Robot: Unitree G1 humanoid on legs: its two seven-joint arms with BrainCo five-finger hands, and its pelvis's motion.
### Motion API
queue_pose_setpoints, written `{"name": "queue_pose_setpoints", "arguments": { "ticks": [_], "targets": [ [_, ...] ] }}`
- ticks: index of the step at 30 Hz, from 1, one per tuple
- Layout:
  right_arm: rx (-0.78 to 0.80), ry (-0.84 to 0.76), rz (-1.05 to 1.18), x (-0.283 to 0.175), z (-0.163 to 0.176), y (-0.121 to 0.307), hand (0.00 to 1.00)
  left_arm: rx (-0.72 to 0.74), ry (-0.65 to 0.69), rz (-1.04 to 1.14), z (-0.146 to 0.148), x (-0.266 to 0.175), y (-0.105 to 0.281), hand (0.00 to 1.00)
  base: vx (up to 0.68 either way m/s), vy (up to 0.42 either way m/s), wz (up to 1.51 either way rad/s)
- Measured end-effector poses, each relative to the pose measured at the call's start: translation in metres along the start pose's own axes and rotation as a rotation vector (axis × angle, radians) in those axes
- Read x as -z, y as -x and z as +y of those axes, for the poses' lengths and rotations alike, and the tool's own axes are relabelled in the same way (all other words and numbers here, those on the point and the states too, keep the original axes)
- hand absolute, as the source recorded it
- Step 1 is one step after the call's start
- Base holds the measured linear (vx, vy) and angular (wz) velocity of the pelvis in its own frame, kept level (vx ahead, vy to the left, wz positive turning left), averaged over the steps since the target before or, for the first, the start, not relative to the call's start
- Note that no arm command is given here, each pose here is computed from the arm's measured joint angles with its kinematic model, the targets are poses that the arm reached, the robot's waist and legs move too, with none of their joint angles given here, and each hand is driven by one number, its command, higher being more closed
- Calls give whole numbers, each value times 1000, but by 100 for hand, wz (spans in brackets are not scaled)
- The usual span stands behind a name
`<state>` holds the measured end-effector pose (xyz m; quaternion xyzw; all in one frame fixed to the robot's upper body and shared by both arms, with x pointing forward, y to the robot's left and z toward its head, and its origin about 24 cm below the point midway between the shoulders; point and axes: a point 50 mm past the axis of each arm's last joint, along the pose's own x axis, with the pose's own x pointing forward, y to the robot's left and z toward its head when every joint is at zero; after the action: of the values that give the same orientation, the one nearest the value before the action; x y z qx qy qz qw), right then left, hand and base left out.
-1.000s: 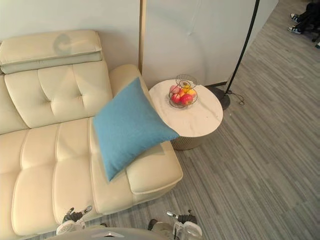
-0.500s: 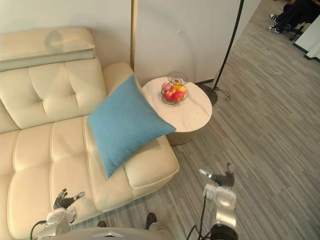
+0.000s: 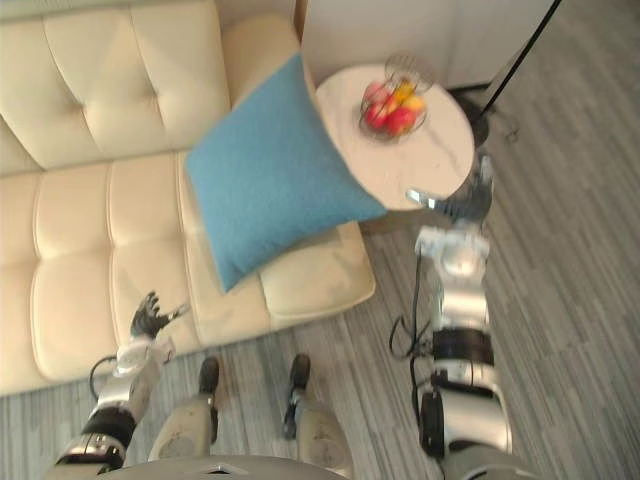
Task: Pick up cushions and gather them together orderly.
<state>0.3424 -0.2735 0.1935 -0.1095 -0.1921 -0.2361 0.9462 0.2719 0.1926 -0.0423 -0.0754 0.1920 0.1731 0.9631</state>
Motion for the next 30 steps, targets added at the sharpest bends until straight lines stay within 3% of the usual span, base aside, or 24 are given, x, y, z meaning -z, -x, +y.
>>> {"name": "queue_pose_setpoints", "arguments": {
  "ticks": [5,11,15,21,22,24,25,30],
  "targets": [
    [-48,-16,-212,-79,28,-40,0,72,1,-138,-30,-52,-16,0,-95,-9,8],
    [-105,-9,-262,-127,57,-63,0,153,-47,-347,-70,-139,-29,0,-92,-24,8],
    [-134,18,-273,-144,69,-67,0,225,-63,-469,-99,-188,-22,0,-66,-51,7],
    [-195,1,-303,-157,93,-61,0,294,-63,-554,-126,-227,-9,0,-31,-41,2],
    [-224,-8,-302,-158,103,-56,100,290,-54,-553,-127,-228,-9,0,-20,-41,-3],
    [-254,4,-317,-159,110,-51,100,278,-48,-542,-125,-228,-10,0,-15,-41,0],
    [-264,4,-331,-162,112,-49,100,278,-46,-542,-126,-228,-10,100,-22,-50,4],
    [-299,8,-389,-168,116,-39,100,288,-14,-550,-126,-233,-7,100,-10,-30,4]
  ]
}}
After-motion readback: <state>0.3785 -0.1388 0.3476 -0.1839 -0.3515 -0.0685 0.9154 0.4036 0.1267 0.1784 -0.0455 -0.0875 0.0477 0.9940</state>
